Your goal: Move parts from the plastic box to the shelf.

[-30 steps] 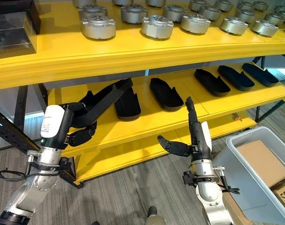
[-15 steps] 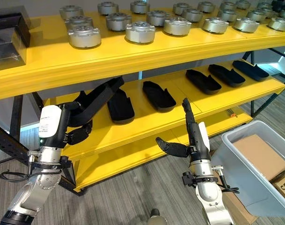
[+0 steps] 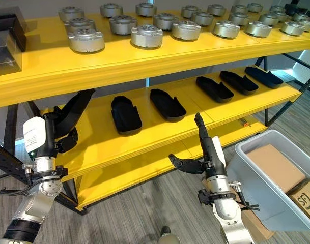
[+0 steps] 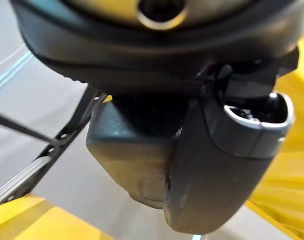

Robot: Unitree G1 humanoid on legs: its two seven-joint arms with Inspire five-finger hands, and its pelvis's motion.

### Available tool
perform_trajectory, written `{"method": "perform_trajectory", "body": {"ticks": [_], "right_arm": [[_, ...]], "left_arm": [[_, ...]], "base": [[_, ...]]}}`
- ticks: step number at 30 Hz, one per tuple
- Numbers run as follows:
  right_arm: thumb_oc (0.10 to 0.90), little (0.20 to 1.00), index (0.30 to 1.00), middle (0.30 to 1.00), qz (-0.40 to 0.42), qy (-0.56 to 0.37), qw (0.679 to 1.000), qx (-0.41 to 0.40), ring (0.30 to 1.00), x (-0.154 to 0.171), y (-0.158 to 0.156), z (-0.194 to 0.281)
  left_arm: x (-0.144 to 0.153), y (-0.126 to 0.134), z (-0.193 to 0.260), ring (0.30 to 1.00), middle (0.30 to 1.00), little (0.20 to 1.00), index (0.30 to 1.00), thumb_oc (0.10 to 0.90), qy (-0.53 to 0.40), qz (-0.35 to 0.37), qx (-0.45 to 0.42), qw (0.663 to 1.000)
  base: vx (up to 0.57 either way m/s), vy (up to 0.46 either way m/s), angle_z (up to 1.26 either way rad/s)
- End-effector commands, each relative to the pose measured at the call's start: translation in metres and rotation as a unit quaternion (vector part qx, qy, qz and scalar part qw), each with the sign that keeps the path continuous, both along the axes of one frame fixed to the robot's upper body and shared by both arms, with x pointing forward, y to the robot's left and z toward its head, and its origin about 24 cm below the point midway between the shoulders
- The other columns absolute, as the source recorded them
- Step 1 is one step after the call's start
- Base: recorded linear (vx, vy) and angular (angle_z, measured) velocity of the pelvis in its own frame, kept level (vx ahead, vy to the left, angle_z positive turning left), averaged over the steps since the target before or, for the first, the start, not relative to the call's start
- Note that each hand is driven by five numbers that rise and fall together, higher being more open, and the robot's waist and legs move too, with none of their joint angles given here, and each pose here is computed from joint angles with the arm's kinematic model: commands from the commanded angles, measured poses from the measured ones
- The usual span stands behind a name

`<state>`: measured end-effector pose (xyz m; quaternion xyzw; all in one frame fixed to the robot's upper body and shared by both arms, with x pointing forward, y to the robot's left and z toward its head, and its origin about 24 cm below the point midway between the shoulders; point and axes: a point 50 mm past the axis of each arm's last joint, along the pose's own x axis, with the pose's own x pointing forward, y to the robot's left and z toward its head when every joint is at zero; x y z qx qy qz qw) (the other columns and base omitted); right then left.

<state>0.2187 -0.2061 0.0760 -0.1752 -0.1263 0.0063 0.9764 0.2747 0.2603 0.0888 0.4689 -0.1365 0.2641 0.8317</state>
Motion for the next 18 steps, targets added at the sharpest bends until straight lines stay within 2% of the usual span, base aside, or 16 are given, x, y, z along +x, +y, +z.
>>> {"method": "perform_trajectory", "body": {"ticks": [1, 10, 18], "right_arm": [[0.9, 1.0, 1.0, 1.0, 0.043, -0.117, 0.992, 0.004, 1.0, 0.009, 0.009, 0.046], [0.9, 1.0, 1.0, 1.0, 0.064, -0.113, 0.992, 0.001, 1.0, 0.01, 0.012, 0.047], [0.9, 1.0, 1.0, 1.0, 0.08, -0.11, 0.991, -0.007, 1.0, 0.011, 0.017, 0.047]], "left_arm": [[0.022, 0.004, 0.089, 0.3, 0.3, 0.3, 0.3, 0.4, -0.213, 0.017, -0.009, 0.977], [0.041, 0.027, 0.104, 0.3, 0.3, 0.3, 0.3, 0.4, -0.197, 0.063, 0.002, 0.978], [0.051, 0.046, 0.114, 0.3, 0.3, 0.3, 0.3, 0.4, -0.194, 0.099, -0.038, 0.975]], "base": [[-0.02, -0.016, -0.04], [-0.04, -0.01, -0.02], [-0.02, -0.005, -0.01]]}}
